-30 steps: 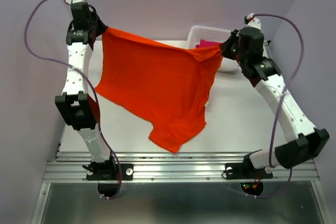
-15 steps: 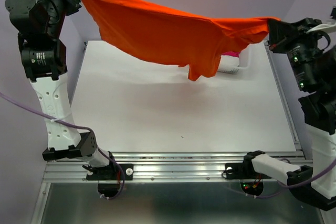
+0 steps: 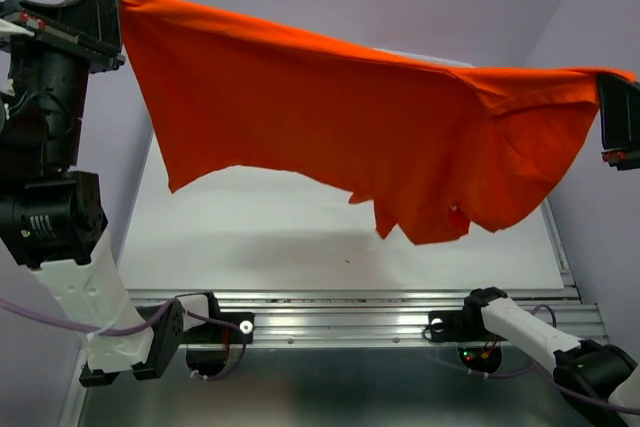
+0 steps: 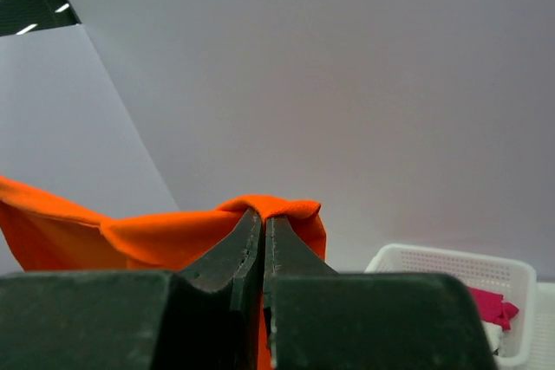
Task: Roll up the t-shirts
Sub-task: Fold the T-shirt at the center of the board.
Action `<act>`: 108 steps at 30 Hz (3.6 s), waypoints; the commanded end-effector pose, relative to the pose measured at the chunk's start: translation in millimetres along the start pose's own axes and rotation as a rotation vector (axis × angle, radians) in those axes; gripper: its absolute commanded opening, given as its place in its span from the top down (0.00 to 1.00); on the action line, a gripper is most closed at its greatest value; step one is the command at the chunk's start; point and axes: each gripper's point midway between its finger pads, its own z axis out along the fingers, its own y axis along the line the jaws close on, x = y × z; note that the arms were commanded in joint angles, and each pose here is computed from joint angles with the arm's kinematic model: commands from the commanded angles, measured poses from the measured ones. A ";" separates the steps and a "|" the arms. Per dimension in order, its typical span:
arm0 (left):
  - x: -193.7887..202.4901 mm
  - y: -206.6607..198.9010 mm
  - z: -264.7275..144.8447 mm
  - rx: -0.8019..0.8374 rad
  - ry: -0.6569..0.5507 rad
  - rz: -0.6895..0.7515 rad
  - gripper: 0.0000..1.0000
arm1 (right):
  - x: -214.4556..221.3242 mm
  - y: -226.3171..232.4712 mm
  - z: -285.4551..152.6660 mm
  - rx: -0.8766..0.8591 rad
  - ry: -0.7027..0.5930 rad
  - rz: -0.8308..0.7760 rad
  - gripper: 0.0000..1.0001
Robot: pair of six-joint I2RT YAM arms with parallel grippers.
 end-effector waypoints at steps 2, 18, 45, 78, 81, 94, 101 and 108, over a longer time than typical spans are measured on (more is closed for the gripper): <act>-33.7 -5.2 -21.8 -0.038 -0.116 0.061 1.00 | -6.6 0.3 -16.1 0.012 0.003 0.045 0.99; 236.3 186.6 26.1 -0.378 0.430 0.003 1.00 | 265.8 -86.8 4.1 0.350 0.584 0.138 0.99; 512.9 378.4 102.1 -0.632 0.871 -0.020 1.00 | 550.3 -200.4 76.0 0.651 0.968 -0.046 0.99; 554.2 362.9 142.4 -0.527 0.854 -0.077 1.00 | 536.4 -200.4 15.1 0.764 0.984 0.046 0.99; 558.6 363.6 140.7 -0.528 0.862 -0.079 1.00 | 540.5 -195.6 12.0 0.741 1.009 0.064 0.99; 546.8 378.0 112.4 -0.581 0.929 -0.015 1.00 | 550.6 -155.7 -40.1 0.652 1.137 0.175 0.99; 541.4 384.4 94.6 -0.623 0.964 0.024 1.00 | 554.9 -128.1 -59.0 0.624 1.167 0.193 0.99; 531.6 390.6 83.9 -0.656 0.978 0.032 1.00 | 556.4 -114.3 -74.3 0.634 1.163 0.201 0.99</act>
